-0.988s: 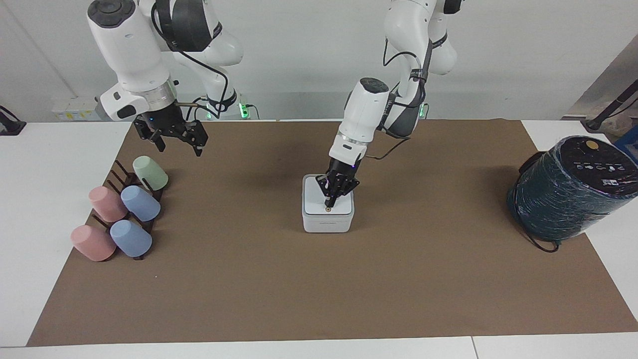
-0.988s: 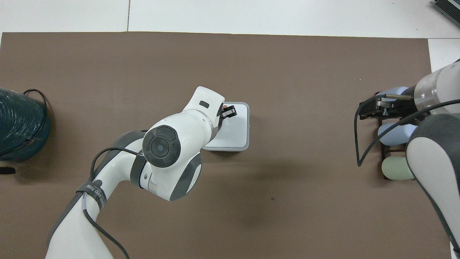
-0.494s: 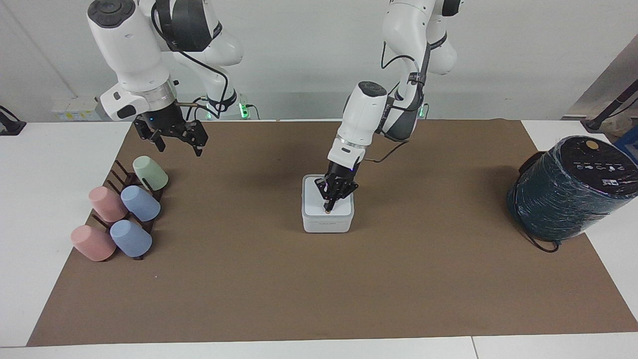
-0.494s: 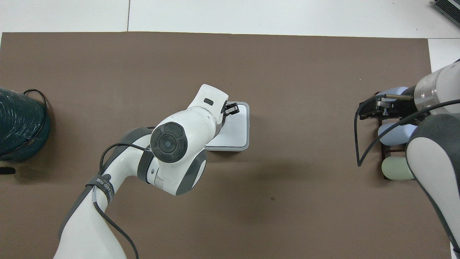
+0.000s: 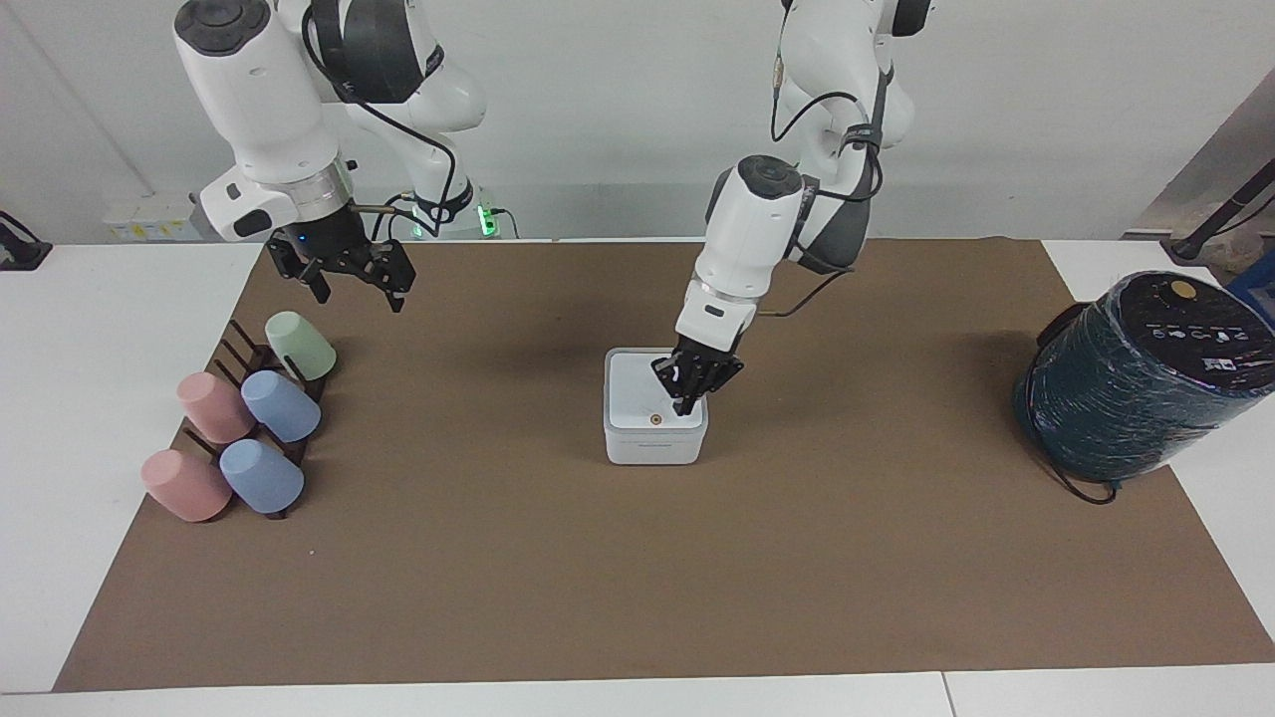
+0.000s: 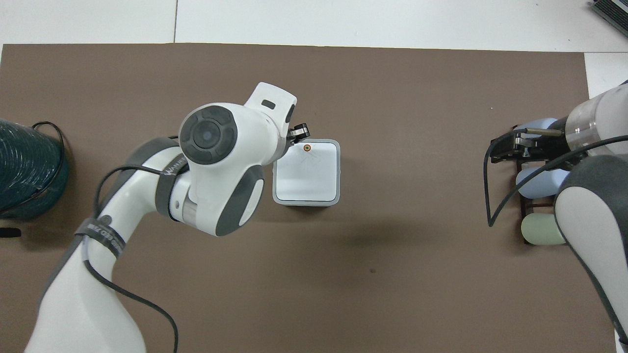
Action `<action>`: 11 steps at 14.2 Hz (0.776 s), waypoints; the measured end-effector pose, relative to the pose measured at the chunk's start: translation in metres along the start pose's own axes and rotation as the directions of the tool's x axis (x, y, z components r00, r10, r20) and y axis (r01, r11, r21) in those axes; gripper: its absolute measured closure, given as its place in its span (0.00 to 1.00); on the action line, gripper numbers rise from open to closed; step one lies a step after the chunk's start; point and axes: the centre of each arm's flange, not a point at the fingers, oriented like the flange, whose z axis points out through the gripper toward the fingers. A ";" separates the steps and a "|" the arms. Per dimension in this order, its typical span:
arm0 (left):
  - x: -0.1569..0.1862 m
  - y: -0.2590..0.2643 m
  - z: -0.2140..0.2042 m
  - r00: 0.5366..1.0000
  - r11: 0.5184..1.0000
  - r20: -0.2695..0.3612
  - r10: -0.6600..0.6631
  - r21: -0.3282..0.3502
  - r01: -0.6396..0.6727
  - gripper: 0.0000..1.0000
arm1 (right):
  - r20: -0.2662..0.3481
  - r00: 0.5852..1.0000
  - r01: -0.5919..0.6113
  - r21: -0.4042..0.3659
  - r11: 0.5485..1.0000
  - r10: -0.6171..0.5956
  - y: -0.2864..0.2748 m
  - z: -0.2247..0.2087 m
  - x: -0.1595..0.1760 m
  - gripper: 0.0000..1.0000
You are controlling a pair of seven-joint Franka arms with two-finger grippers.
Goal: Close trash can lid
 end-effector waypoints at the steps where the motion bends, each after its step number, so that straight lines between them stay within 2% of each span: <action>1: 0.015 -0.013 -0.014 1.000 1.000 0.020 0.015 0.020 -0.016 0.89 | 0.000 1.000 0.000 0.000 1.000 0.000 0.000 0.000 0.000 0.00; 6: 0.069 -0.106 -0.062 0.985 0.985 0.126 0.121 0.105 -0.135 0.88 | 0.000 1.000 0.000 0.000 1.000 0.000 0.000 0.000 0.000 0.00; 7: 0.076 -0.124 -0.070 0.980 0.979 0.140 0.138 0.127 -0.156 0.84 | 0.000 1.000 0.000 0.000 1.000 0.000 0.000 0.000 0.000 0.00; 10: 0.088 -0.170 -0.102 0.968 0.968 0.182 0.171 0.151 -0.200 0.81 | 0.000 1.000 0.000 0.000 1.000 0.000 0.000 0.000 0.000 0.00; 11: 0.089 -0.181 -0.114 0.966 0.966 0.189 0.175 0.156 -0.206 0.74 | 0.000 1.000 0.000 0.000 1.000 0.000 0.000 0.000 0.000 0.00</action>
